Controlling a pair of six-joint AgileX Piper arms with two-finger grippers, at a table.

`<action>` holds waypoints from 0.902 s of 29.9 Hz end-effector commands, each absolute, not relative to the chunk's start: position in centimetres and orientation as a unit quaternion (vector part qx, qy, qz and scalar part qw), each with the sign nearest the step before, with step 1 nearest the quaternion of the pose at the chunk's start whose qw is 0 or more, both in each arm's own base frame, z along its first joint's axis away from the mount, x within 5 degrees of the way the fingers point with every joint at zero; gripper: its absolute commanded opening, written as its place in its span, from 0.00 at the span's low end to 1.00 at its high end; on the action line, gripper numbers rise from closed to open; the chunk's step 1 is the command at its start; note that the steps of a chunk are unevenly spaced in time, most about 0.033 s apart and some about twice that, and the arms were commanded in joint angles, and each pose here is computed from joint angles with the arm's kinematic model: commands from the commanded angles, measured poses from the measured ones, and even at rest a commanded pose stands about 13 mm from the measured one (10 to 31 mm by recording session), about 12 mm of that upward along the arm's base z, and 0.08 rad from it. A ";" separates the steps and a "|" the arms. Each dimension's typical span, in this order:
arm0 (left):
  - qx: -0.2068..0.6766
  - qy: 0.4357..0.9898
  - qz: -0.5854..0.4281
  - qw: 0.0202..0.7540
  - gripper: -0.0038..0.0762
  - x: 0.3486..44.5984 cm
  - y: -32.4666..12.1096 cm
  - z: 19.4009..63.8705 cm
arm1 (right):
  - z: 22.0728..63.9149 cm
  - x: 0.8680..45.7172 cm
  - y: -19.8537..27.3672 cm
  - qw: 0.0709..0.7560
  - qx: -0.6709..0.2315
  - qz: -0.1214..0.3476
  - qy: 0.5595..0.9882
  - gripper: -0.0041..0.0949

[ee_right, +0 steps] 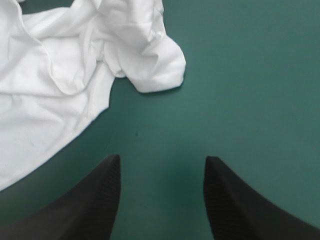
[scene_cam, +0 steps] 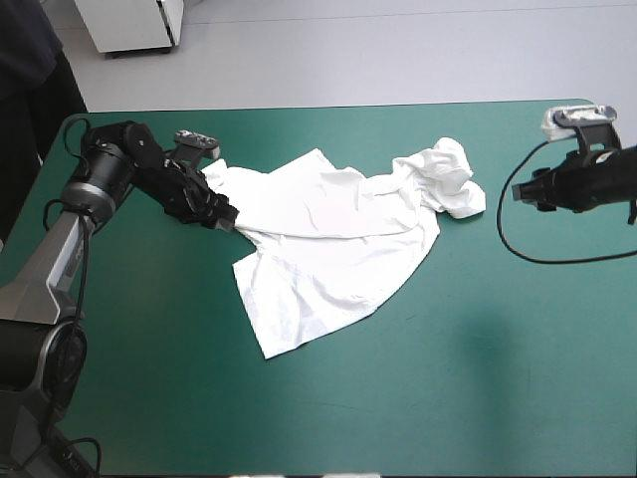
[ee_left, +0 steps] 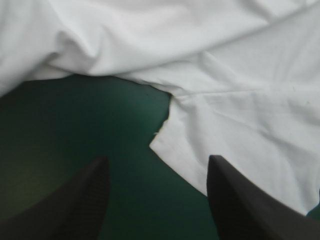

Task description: Fold the cloth

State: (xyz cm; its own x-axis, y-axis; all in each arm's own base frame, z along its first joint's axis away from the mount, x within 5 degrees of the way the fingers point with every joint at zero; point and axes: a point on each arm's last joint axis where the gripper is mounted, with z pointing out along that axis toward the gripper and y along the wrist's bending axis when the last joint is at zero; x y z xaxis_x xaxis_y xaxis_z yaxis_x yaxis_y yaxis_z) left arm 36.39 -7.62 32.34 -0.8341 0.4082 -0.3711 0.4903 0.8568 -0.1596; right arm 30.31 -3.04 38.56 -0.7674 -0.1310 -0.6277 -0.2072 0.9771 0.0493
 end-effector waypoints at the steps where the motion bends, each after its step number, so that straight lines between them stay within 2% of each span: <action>1: 0.259 0.939 -0.122 0.190 0.58 35.4 -9.0 33.9 | 39.7 27.9 -2.9 0.378 -0.081 0.039 0.921 0.54; 12: 0.282 0.944 -0.111 0.134 0.58 37.3 -11.2 29.1 | 39.2 27.2 -2.2 0.377 -0.094 0.033 0.921 0.54; 25: 0.315 0.941 -0.093 0.086 0.56 38.0 -13.9 24.5 | 38.8 27.7 0.6 0.358 -0.157 -0.053 0.919 0.54; 27: 0.308 0.944 -0.093 0.078 0.55 38.1 -13.9 24.0 | 38.6 27.9 0.7 0.358 -0.153 -0.051 0.920 0.54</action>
State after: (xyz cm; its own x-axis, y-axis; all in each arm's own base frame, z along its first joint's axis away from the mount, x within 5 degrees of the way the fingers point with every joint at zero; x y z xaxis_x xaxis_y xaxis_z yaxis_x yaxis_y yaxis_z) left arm 38.41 -13.63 22.05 -0.7991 0.5823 -0.1494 0.5998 0.7888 -0.1339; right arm 27.93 0.73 36.99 -0.7536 -0.3152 -0.5768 -0.2743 0.9483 -0.1598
